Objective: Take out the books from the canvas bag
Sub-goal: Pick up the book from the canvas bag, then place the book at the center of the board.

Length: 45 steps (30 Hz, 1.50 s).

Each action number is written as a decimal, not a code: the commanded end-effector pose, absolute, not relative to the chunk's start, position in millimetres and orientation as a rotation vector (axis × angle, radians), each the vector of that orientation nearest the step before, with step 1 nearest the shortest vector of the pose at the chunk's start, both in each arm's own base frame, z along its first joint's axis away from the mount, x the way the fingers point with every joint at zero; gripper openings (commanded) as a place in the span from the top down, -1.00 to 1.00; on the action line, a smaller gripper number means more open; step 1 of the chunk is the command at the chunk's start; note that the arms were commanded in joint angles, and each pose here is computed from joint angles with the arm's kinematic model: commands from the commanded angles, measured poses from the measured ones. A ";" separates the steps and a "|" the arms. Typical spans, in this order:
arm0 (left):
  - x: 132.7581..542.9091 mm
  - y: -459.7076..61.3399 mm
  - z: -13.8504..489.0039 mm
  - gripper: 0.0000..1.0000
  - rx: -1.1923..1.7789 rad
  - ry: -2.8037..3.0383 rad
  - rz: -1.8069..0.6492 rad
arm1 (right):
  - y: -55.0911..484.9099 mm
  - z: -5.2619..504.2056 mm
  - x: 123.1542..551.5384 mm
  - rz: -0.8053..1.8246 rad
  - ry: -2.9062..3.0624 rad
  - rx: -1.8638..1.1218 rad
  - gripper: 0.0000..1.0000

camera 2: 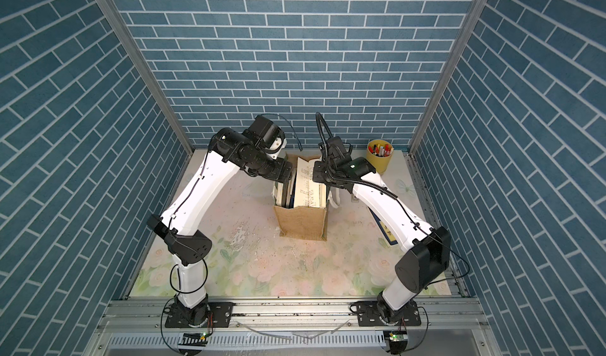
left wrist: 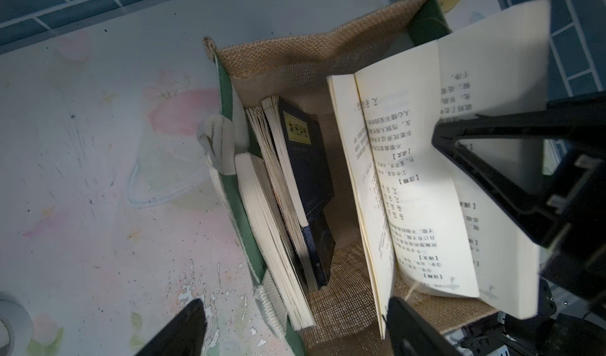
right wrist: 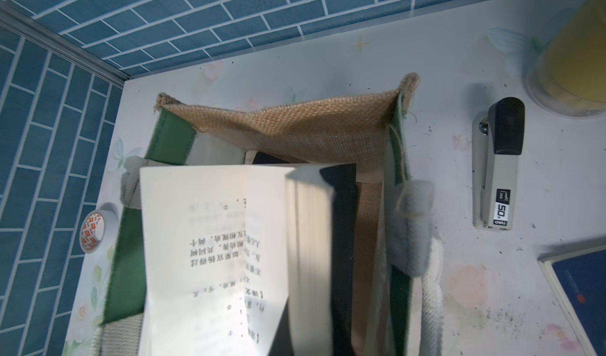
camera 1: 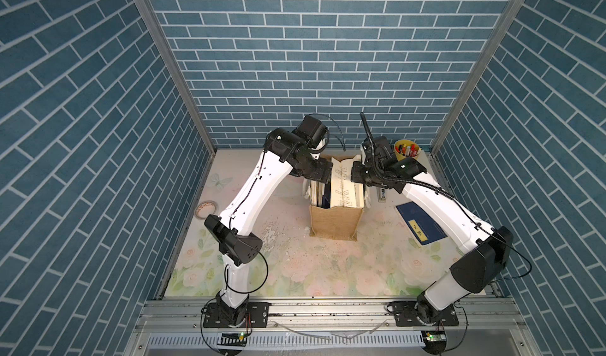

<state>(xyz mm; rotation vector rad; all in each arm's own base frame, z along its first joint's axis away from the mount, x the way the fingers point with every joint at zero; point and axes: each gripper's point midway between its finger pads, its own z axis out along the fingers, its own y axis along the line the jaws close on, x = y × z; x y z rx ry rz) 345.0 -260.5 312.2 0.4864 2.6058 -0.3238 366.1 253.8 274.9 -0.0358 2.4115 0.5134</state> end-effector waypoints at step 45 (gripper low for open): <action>335.7 -215.6 300.0 -0.75 0.190 2.660 -0.380 | 54.4 294.2 295.6 0.254 2.407 0.718 1.00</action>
